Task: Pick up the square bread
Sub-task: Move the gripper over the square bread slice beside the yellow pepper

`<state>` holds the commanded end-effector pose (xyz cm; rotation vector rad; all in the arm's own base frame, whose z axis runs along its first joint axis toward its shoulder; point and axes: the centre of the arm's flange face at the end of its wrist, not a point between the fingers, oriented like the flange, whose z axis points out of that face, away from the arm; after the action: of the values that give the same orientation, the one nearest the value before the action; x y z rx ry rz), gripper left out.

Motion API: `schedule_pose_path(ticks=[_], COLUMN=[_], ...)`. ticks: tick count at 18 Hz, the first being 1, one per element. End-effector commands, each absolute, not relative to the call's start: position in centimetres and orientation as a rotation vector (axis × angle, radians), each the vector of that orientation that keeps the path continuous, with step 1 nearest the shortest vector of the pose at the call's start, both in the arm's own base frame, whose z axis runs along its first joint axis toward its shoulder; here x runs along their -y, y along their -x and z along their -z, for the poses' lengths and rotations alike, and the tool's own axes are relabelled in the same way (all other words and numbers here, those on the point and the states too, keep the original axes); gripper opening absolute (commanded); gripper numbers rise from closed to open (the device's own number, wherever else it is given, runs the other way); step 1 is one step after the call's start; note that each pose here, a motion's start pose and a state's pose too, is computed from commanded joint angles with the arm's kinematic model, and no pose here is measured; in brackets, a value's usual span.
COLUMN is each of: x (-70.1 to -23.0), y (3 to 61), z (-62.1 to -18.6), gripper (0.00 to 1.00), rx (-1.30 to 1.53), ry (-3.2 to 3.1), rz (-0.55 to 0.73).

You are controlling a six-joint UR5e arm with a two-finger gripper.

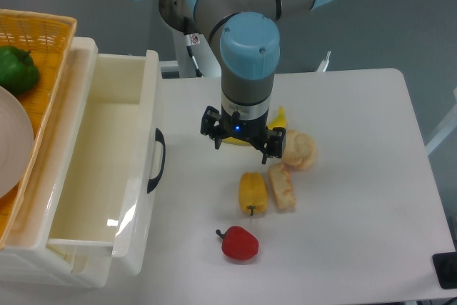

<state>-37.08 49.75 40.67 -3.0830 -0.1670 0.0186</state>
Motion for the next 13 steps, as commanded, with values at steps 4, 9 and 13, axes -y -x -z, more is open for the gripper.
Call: schedule_pose_path(ticks=[4, 9, 13], x=[-49.3, -48.3, -45.9], y=[37.8, 38.9, 40.5], z=[-40.6, -39.5, -37.2], gripper=[1.0, 1.0, 1.0], rx=[0.188, 0.237, 0.338], ry=[3.083, 3.098, 3.113], rz=[-0.018, -0.002, 0.055])
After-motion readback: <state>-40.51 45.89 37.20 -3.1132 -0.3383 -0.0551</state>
